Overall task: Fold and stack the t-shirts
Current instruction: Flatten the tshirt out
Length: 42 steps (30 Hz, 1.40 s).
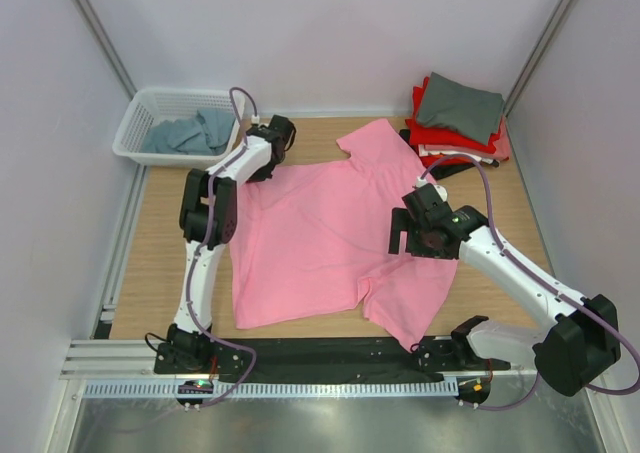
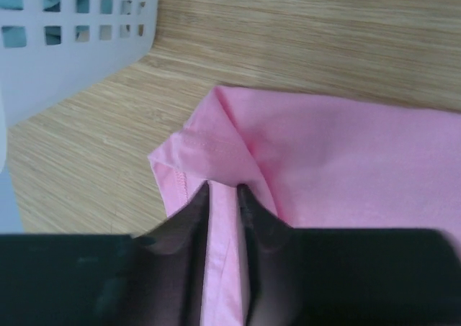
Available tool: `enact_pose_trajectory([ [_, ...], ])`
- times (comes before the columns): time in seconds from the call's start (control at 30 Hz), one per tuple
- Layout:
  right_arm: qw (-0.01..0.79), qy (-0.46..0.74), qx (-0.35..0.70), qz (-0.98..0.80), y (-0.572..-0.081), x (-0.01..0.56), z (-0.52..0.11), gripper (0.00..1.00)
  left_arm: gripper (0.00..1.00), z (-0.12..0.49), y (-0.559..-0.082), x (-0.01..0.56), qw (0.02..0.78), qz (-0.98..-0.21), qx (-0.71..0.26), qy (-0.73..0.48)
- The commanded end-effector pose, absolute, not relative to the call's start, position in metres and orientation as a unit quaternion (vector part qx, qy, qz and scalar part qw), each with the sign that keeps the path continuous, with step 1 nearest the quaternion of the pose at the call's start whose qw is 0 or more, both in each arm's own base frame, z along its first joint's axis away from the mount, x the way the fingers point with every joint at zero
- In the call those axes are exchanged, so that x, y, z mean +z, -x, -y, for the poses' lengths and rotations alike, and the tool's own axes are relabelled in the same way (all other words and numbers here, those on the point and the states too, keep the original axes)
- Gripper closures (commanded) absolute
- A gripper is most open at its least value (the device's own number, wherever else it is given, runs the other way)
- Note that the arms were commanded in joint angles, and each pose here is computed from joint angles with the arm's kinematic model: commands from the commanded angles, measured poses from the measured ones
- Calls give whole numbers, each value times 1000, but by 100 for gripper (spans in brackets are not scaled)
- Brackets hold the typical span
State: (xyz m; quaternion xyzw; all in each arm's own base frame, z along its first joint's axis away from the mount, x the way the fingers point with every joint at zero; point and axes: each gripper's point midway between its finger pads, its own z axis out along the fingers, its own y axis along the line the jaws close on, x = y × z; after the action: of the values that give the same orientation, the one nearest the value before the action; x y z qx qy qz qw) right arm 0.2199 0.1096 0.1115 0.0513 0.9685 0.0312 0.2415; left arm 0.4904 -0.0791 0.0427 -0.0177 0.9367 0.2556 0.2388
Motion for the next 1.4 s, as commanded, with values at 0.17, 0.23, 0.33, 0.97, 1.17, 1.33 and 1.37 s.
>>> enact_pose_trajectory([
  [0.17, 257, -42, 45, -964, -225, 115, -116, 3, 100, 36, -509, 80, 271, -918, 285, 44],
  [0.23, 257, -40, 46, -964, -225, 115, -116, 3, 100, 24, -510, 85, 270, -916, 291, 50],
  [0.33, 258, -40, 47, -964, -226, 116, -116, 2, 100, 8, -509, 91, 267, -917, 289, 67],
  [0.97, 254, -33, 55, -965, -225, 116, -120, 3, 46, 92, -498, 78, 285, -927, 240, 36],
  [1.17, 253, -32, 58, -965, -225, 116, -121, 3, 47, 95, -502, 61, 277, -931, 237, 35],
  [1.33, 249, -30, 60, -966, -225, 113, -123, 3, 48, 96, -507, 56, 277, -929, 242, 35],
  [1.37, 250, -29, 60, -966, -225, 113, -123, 3, 48, 95, -507, 55, 275, -929, 244, 36],
])
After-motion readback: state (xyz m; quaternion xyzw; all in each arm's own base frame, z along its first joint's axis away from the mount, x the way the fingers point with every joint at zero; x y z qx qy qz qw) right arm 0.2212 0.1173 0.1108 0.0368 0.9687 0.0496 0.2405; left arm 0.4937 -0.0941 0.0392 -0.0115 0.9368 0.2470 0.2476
